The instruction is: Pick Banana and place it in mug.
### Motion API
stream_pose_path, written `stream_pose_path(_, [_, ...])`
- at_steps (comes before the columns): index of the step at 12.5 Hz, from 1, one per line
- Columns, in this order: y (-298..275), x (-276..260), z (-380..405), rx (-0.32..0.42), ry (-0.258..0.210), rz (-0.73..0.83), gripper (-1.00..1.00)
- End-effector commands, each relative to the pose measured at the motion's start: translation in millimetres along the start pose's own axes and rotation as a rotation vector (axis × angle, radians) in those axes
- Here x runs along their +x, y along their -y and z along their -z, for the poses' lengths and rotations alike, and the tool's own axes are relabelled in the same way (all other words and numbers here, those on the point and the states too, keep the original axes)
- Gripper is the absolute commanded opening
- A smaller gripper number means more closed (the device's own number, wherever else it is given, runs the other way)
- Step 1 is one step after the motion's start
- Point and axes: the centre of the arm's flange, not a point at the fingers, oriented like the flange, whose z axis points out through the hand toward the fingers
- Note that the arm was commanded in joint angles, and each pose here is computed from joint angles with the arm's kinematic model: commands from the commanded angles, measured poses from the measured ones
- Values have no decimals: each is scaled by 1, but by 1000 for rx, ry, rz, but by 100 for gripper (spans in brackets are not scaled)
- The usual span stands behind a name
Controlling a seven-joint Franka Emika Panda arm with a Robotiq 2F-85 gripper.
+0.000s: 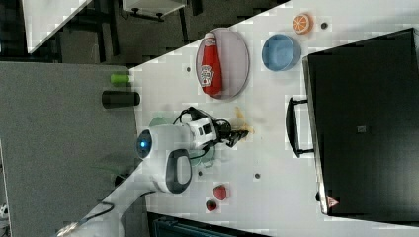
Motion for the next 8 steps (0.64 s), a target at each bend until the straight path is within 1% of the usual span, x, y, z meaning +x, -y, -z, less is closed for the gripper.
stream_pose_path(1, [-13, 14, 101, 20, -46, -9, -26])
stream_pose_path(2, [-15, 13, 128, 19, -41, -11, -26])
stream_pose_path(4, [-20, 3, 177, -5, 8, -12, -26])
stream_pose_path(5, [-20, 0, 203, -11, 20, -14, -26])
stream_pose_path(8, [-17, -12, 264, -22, 35, -6, -26])
